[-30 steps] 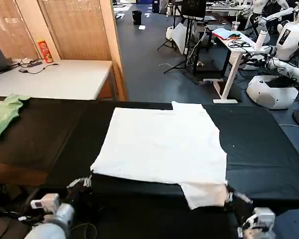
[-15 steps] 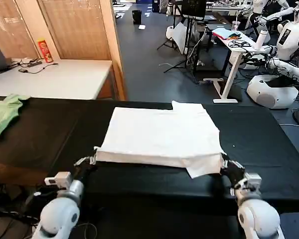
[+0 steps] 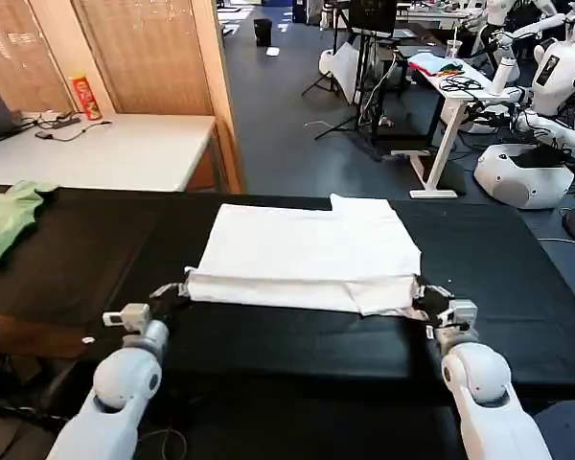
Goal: Fold and organize the clothes.
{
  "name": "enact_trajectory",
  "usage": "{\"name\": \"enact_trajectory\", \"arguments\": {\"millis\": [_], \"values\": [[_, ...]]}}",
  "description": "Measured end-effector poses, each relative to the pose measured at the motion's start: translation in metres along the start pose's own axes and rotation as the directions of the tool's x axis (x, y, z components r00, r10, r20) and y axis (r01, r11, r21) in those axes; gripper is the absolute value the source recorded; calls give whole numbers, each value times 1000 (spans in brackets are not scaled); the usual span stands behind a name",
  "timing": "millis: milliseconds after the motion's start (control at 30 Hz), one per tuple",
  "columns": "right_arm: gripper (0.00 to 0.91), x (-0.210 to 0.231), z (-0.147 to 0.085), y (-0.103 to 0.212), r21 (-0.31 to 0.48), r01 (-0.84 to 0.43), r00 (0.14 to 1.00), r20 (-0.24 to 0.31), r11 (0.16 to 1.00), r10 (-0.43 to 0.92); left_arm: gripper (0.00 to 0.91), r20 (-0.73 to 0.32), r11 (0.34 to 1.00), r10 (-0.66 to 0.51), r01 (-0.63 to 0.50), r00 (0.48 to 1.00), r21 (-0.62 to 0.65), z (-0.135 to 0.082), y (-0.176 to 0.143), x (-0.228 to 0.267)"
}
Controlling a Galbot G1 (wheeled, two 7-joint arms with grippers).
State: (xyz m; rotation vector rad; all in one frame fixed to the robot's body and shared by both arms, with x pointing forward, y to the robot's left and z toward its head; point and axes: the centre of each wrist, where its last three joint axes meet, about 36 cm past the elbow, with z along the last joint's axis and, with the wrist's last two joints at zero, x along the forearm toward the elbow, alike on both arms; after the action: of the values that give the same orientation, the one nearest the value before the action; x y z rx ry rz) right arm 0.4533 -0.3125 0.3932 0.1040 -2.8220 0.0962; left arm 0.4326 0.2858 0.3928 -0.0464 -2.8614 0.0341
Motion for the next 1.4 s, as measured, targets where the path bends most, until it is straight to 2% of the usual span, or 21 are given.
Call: {"name": "enact_trajectory", "arguments": {"millis": [33,167,433,633,667,733,833,867,967,1033,1100,1167,1233,1400], "values": [[878,0,-1,-2,4,4,1000,-8,1000,-4,878,1,1000,1,-1,1000,-1,-1,-1,-3],[878,10,-5,-7,17,27,999,-44,999,-27,878,-3,1000,-1,1,1000,-15,-4,-2,-10],[878,65,-15,-6,47,49,998,-29,998,-48,878,-12,1000,-6,6,1000,-22,-1,1,-2],[878,87,2,-7,38,37,997,-68,999,-35,878,-39,999,15,-16,999,-28,9,3,9],[819,88,4,-7,35,36,997,-73,999,-34,878,-48,999,20,-21,999,-26,12,3,12],[770,90,9,-6,25,34,996,-81,999,-32,878,-62,999,25,-26,998,-22,17,3,15],[741,89,15,-6,15,29,995,-93,999,-27,878,-76,1000,27,-28,997,-12,22,5,17],[702,88,17,-6,12,27,995,-98,1000,-26,858,-82,1000,29,-30,996,-6,24,6,17],[663,87,22,-6,4,25,993,-114,1000,-24,595,-93,1000,29,-29,995,2,26,9,17],[605,88,26,-5,-2,24,992,-123,1000,-24,507,-100,1000,28,-27,995,9,27,10,17],[283,89,28,-4,-7,22,992,-128,1000,-22,166,-105,1000,27,-25,994,15,28,12,17],[107,91,29,-4,-9,15,992,-128,1000,-16,20,-105,1000,26,-25,994,16,28,14,17],[68,93,30,-3,-8,12,992,-128,1000,-13,0,-106,1000,27,-26,994,17,28,14,18],[68,99,25,-1,4,6,992,-127,1000,-5,0,-108,999,34,-33,994,9,28,12,24]]}}
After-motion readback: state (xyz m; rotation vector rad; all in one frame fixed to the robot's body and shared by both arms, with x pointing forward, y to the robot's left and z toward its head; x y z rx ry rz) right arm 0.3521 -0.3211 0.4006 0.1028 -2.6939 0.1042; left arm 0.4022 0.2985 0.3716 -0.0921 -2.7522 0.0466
